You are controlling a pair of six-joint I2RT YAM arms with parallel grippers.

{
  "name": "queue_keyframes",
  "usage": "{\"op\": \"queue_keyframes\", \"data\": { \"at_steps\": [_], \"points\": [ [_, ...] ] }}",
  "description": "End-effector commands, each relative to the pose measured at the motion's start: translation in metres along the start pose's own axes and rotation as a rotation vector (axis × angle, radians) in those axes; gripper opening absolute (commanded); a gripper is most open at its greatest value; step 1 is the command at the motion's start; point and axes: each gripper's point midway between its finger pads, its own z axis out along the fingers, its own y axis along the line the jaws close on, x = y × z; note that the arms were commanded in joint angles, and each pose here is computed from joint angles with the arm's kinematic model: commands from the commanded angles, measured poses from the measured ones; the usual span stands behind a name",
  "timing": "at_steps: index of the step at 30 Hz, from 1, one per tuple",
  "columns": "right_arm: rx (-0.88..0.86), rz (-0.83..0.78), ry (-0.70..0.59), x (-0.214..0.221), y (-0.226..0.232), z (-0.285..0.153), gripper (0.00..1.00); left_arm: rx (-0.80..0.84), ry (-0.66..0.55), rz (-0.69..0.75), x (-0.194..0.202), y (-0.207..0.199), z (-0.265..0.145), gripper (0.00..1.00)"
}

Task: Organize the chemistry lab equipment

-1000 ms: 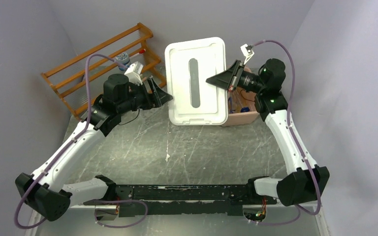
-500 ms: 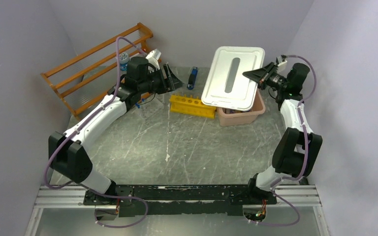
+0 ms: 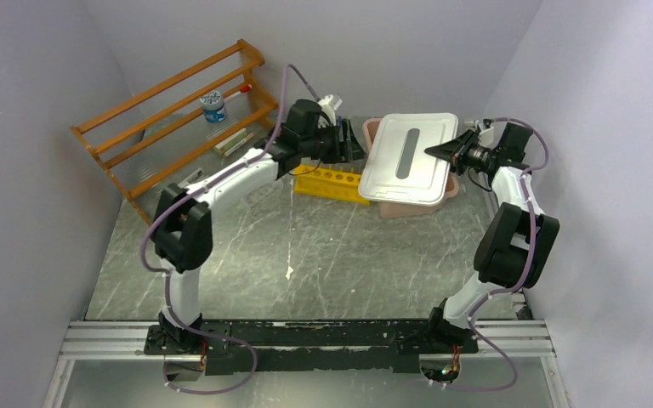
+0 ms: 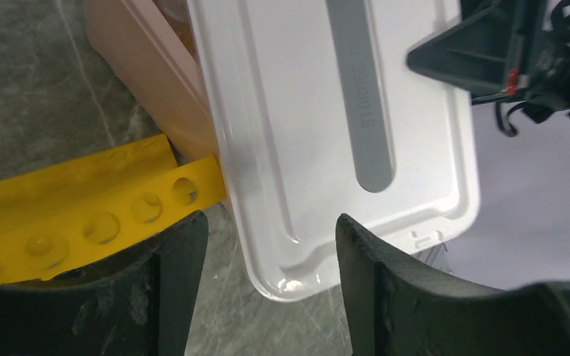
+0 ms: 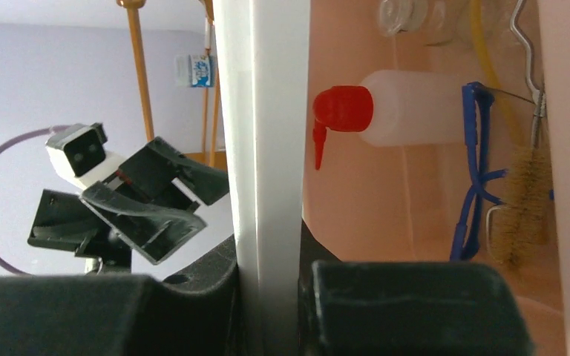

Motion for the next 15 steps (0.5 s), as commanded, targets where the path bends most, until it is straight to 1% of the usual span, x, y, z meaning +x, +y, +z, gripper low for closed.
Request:
{"op": "queue_keyframes", "data": {
  "at_steps": [1, 4, 6, 7, 8, 10, 15],
  "points": [
    [0.101, -0.039, -0.012, -0.007, -0.025, -0.001, 0.13, 0.031, 0.006, 0.057, 0.003, -0.007, 0.026, 0.68],
    [0.144, -0.06, -0.025, -0.009, -0.036, 0.0, 0.24, 0.039, 0.025, 0.069, 0.01, -0.004, 0.039, 0.71],
    [0.175, -0.085, -0.05, -0.013, -0.039, -0.003, 0.37, 0.035, 0.036, 0.069, 0.016, -0.001, 0.045, 0.72],
    [0.193, -0.099, -0.062, -0.015, -0.041, -0.004, 0.46, 0.037, 0.043, 0.067, 0.019, 0.001, 0.047, 0.73],
    [0.207, -0.11, -0.077, -0.017, -0.042, -0.004, 0.5, 0.041, 0.05, 0.062, 0.021, 0.002, 0.049, 0.73],
    [0.241, -0.131, -0.108, -0.023, -0.045, -0.007, 0.55, 0.05, 0.063, 0.058, 0.027, 0.002, 0.053, 0.73],
    [0.338, -0.179, -0.237, -0.043, -0.045, -0.019, 0.62, 0.017, 0.077, 0.069, 0.032, 0.009, 0.055, 0.69]
  ]
}}
